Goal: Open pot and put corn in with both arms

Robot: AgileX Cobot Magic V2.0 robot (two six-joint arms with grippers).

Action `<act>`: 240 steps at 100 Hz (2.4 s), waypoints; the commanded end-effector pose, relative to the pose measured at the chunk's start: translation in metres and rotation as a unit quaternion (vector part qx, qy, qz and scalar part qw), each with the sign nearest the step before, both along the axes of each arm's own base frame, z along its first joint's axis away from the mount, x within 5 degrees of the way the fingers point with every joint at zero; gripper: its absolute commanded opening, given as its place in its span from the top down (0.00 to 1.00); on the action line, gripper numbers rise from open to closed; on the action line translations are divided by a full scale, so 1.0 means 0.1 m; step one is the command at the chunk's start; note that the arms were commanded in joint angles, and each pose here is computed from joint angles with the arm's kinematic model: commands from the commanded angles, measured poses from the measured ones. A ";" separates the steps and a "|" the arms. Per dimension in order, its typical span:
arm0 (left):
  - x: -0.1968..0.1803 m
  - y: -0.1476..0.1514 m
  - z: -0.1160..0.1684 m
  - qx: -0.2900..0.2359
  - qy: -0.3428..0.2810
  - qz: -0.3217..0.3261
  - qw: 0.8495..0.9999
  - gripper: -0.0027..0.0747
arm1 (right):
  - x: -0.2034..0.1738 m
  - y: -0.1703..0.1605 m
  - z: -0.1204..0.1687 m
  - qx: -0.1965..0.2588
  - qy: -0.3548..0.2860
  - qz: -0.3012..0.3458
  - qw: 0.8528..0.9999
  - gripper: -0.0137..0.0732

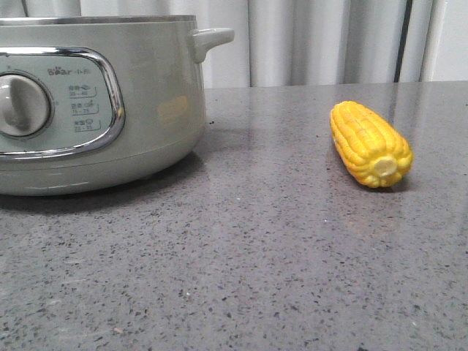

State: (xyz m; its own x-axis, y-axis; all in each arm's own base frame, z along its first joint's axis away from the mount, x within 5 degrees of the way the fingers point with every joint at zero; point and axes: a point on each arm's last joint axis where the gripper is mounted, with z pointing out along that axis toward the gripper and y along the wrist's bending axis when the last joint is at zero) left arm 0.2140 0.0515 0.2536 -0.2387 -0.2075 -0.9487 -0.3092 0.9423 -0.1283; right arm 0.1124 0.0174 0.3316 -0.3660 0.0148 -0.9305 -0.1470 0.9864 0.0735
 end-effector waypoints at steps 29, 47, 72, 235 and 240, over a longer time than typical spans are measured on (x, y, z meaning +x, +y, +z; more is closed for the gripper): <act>-0.82 -0.29 1.08 0.045 -0.288 -0.039 0.956 0.41 | 0.51 0.12 0.55 0.032 0.066 0.030 0.997 0.19; -1.24 -0.38 1.25 0.046 -0.354 -0.060 0.932 0.41 | 0.94 0.25 0.55 0.048 0.154 0.069 0.984 0.19; -1.55 -0.46 1.27 0.036 -0.371 -0.101 0.922 0.41 | 1.52 0.58 0.21 0.044 0.243 0.115 0.962 0.19; -1.63 -0.51 1.22 0.024 -0.352 -0.134 0.926 0.41 | 2.02 2.59 0.66 0.073 0.075 0.316 0.943 0.29; -1.63 -0.51 1.21 0.024 -0.350 -0.134 0.927 0.41 | 2.01 2.59 0.67 0.073 0.074 0.316 0.943 0.23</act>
State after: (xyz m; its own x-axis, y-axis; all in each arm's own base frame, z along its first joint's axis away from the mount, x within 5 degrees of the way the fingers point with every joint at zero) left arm 0.0549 -0.0004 0.3609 0.3365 -0.1706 -0.9261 0.0712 0.9852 -0.1556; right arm 0.3205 0.2848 0.3555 -0.5759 -0.2293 -0.7847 -0.6608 0.6957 0.2817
